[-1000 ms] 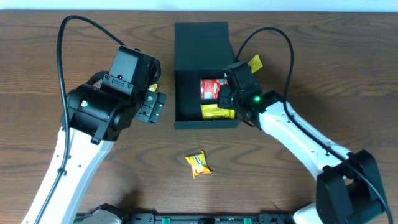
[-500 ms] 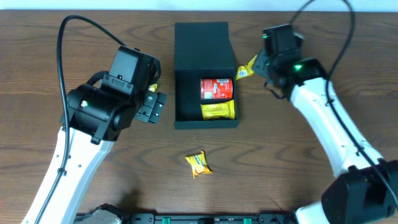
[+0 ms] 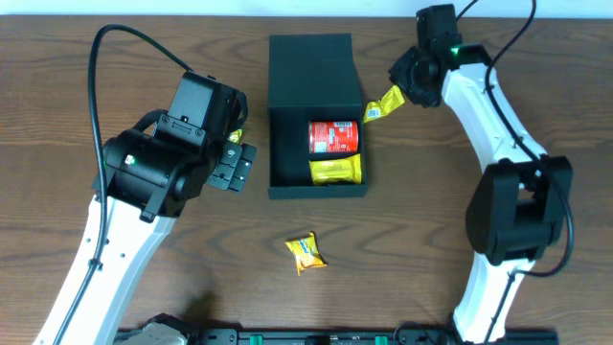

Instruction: Pack container

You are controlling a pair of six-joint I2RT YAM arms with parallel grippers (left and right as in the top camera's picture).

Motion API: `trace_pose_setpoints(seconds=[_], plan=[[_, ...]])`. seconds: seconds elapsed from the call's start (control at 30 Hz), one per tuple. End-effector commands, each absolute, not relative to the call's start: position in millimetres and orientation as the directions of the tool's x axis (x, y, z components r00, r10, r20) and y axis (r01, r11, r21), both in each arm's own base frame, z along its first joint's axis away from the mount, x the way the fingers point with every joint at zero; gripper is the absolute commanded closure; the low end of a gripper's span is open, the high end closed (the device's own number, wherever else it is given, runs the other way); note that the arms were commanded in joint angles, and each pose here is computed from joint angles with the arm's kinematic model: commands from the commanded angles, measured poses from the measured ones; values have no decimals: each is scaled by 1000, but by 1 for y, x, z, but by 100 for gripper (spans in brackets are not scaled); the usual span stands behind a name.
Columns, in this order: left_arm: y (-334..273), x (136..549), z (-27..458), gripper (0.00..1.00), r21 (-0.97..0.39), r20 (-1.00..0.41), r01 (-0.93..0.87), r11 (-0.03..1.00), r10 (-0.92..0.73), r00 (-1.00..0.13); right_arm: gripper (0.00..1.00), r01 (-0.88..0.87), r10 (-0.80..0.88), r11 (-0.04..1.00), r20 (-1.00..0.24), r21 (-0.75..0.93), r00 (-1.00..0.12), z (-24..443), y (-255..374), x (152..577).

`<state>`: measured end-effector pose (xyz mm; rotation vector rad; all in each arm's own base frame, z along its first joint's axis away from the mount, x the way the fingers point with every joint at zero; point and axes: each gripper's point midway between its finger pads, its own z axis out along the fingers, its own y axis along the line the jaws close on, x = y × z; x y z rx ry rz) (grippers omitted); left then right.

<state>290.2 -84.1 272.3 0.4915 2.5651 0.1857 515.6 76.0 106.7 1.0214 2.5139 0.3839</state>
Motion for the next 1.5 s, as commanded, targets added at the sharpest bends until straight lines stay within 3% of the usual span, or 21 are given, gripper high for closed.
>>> trace_pose_setpoints(seconds=[0.0,0.77,0.87,1.13,1.47], plan=[[-84,291,273,4,224,-463,309,924,380,-801,68,623,759,631,-201,462,-619,116,76,528],[-83,291,272,5,226,-459,310,924,381,-802,78,686,766,603,-55,408,-640,37,81,527],[-83,291,272,5,226,-459,310,924,381,-802,85,675,762,608,-68,417,-644,38,81,530],[-83,291,273,5,226,-459,310,924,381,-802,71,660,768,602,-99,449,-633,43,71,542],[-84,292,273,4,225,-467,308,924,380,-799,76,650,772,600,-125,467,-623,46,58,550]])
